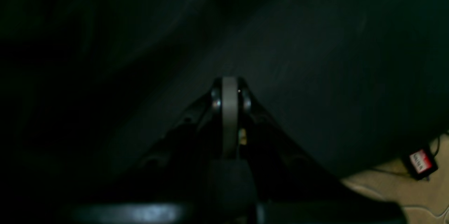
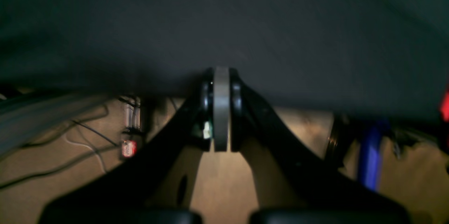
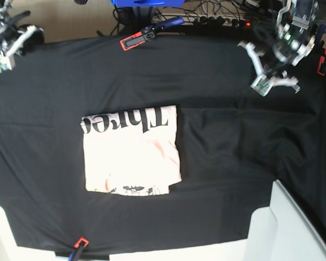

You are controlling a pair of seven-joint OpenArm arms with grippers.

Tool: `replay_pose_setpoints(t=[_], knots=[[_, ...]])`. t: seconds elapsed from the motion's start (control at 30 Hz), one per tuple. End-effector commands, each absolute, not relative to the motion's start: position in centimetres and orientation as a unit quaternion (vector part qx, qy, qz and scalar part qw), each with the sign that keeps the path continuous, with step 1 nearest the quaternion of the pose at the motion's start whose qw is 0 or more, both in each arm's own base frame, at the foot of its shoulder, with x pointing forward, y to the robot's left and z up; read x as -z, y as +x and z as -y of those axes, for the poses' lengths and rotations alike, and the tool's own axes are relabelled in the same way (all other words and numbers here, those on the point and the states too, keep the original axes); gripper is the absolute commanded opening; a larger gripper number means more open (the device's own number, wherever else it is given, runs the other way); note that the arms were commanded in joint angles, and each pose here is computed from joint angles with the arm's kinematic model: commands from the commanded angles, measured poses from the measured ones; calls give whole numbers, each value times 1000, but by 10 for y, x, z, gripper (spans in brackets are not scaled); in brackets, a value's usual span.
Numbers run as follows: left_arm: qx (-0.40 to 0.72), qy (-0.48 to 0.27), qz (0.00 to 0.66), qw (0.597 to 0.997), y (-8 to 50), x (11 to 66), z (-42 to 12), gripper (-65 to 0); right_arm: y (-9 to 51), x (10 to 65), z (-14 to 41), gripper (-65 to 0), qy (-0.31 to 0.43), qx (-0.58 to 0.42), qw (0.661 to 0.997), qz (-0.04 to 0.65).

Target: Fold the T-shirt properly

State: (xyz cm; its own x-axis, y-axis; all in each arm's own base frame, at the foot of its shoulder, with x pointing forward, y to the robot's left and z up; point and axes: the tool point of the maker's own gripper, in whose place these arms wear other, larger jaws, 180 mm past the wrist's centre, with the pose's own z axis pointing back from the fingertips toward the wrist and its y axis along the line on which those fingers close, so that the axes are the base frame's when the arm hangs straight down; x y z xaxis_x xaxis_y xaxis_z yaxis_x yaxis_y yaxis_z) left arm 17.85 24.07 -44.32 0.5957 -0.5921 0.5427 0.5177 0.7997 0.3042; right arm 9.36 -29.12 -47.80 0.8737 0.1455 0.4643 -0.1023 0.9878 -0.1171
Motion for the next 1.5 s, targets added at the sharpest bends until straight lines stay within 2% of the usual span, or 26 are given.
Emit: replay_pose_setpoints(t=[0.0,0.27,0.47,0.7,0.77,0.9,0.97,1.1,1.17,1.37,1.47], knots=[[315,63,346,882,183,427,-242,-650,88,474,297,-650,-50,-63,966,245],[304,68,291,905,114,427,-257,-650,33,485,294,-650,-43,-57,979,189],[277,67,239,928,64,440,-269,-650,-22,520,272,-650,-7,-5,993,119],[216,79,143,963,26,506,-316,-650,-67,585,231,-650,66,82,994,17],[201,71,105,971,14,534,-322,-650,-79,602,207,-649,93,66,993,-27],[196,45,29,979,-5,582,-317,-650,-96,624,164,-649,132,-43,984,-116],[215,28,-18,976,-18,602,-307,-650,-95,630,147,-649,149,-73,977,-138],[278,-9,-108,954,-41,632,-272,-650,-88,637,133,-649,175,-72,973,-129],[304,-20,-132,943,-45,639,-254,-650,-91,640,132,-649,176,-60,975,-121],[304,-8,-113,946,-30,648,-227,-650,-100,651,157,-649,83,-28,992,-88],[304,-19,-84,949,-20,651,-216,-650,-98,652,165,-649,60,-25,995,-81]])
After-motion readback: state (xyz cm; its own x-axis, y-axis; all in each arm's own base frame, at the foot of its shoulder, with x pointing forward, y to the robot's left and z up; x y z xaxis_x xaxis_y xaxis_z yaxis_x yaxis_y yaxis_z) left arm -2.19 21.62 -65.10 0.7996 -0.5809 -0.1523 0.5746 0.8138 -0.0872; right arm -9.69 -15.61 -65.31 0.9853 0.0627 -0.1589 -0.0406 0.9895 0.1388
